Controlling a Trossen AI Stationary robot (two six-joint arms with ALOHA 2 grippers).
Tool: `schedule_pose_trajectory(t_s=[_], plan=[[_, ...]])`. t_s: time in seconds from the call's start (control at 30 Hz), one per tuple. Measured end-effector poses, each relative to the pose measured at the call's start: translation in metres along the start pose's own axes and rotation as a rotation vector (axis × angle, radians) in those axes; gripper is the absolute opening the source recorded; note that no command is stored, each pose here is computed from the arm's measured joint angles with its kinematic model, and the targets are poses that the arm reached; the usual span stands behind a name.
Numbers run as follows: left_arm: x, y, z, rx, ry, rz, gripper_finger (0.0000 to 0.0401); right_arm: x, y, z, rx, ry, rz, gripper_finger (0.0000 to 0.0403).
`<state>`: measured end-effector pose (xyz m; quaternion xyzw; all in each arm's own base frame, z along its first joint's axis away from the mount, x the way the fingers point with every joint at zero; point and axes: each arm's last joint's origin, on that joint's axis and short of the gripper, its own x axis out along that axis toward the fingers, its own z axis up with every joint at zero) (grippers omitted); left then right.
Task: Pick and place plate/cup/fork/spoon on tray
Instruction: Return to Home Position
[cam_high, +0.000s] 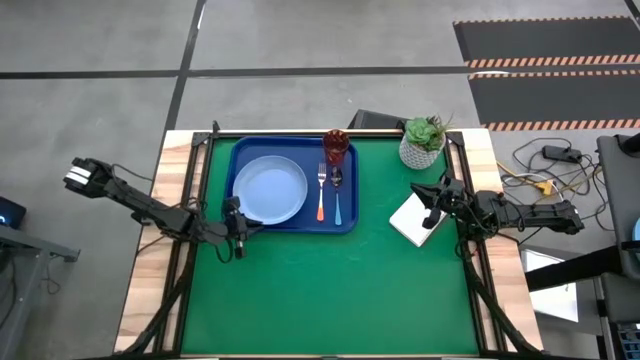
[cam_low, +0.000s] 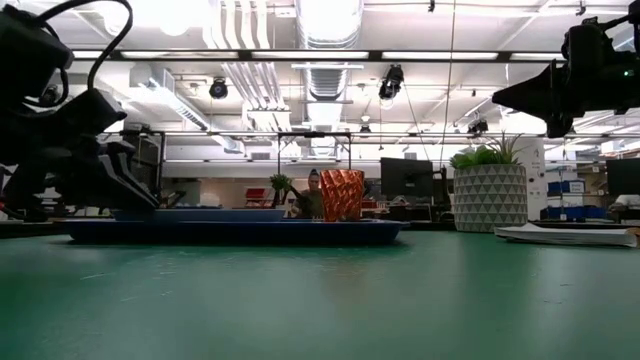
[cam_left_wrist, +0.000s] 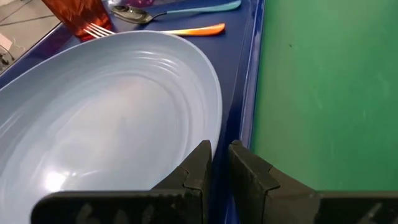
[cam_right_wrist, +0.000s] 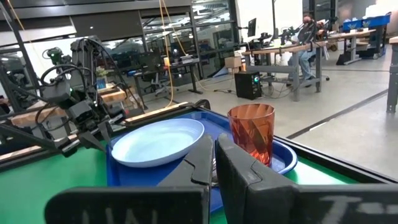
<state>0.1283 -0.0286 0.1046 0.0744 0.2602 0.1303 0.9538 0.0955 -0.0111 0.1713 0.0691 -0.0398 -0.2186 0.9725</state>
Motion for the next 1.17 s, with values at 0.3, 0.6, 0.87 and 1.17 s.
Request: schedule_pose_trajectory(t_s=[0.3, 0.6, 0.87, 1.17], plan=[[0.0018, -0.0008, -0.0032, 0.019, 0.028, 0.003, 0.0035, 0.0000, 0.0000, 0.0000, 0.001, 0.000, 0.000, 0.0009], [0.0026, -0.0012, -0.0041, 0.024, 0.035, 0.006, 0.0035, 0.0000, 0.0000, 0.0000, 0.001, 0.000, 0.000, 0.0009], [0.0027, -0.0012, -0.0041, 0.023, 0.036, 0.006, 0.0035, 0.0000, 0.0000, 0.0000, 0.000, 0.000, 0.000, 0.0009], [0.0026, -0.0011, -0.0040, 0.023, 0.035, 0.006, 0.0035, 0.0000, 0.0000, 0.0000, 0.001, 0.000, 0.000, 0.0009]])
